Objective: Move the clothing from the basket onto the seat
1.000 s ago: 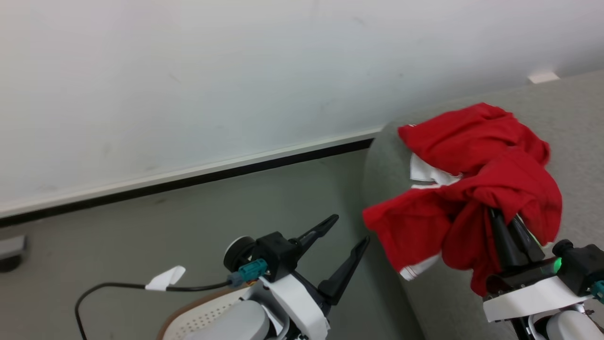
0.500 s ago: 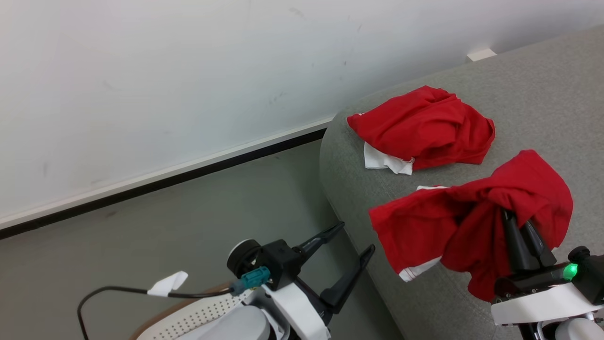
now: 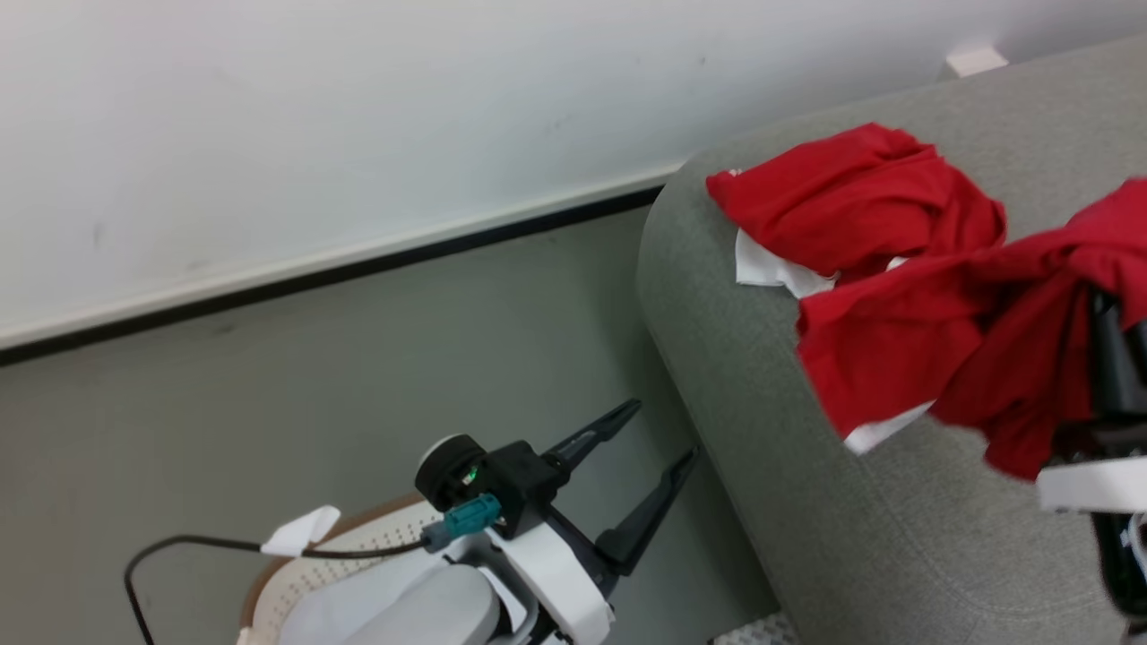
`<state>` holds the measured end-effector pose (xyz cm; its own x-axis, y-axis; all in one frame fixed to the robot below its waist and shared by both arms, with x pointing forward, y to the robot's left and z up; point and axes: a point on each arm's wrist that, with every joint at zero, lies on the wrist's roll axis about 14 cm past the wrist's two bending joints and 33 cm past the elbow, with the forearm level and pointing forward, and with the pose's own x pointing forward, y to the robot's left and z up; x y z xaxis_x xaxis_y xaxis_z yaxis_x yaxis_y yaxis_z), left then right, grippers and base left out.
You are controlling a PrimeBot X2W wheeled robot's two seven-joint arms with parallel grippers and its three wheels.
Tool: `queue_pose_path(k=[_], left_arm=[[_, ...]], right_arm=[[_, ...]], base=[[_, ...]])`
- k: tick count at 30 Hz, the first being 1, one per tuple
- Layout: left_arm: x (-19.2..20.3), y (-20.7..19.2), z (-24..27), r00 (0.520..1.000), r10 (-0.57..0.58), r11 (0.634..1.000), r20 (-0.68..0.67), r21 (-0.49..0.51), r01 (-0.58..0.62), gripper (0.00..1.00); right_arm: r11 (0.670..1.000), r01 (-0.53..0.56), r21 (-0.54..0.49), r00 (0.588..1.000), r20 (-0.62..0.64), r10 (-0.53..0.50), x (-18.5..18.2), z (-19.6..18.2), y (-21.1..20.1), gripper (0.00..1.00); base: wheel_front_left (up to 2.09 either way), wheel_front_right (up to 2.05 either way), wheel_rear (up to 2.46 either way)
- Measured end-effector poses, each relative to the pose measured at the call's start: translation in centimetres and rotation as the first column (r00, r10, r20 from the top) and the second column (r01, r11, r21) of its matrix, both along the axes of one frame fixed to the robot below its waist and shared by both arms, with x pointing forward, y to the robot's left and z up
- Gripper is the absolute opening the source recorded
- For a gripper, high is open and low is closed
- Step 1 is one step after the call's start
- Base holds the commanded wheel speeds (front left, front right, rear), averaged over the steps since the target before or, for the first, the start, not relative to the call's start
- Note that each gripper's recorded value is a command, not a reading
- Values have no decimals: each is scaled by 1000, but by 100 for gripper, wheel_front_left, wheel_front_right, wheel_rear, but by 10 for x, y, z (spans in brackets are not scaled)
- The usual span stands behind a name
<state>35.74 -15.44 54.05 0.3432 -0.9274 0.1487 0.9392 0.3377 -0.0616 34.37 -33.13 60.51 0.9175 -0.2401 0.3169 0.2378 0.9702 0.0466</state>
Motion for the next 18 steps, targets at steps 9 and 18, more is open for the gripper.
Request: queue_pose_path(k=[9, 18], left_arm=[[40, 25, -35, 998, 41, 999, -51, 35, -39, 100], [83, 54, -84, 987, 100, 993, -127, 71, -92, 100]], right_arm=[[995, 74, -73, 996, -46, -78, 57, 11, -39, 0], [974, 177, -139, 967, -161, -198, 108, -8, -92, 0]], base=[[0, 0, 0], [0, 0, 0]])
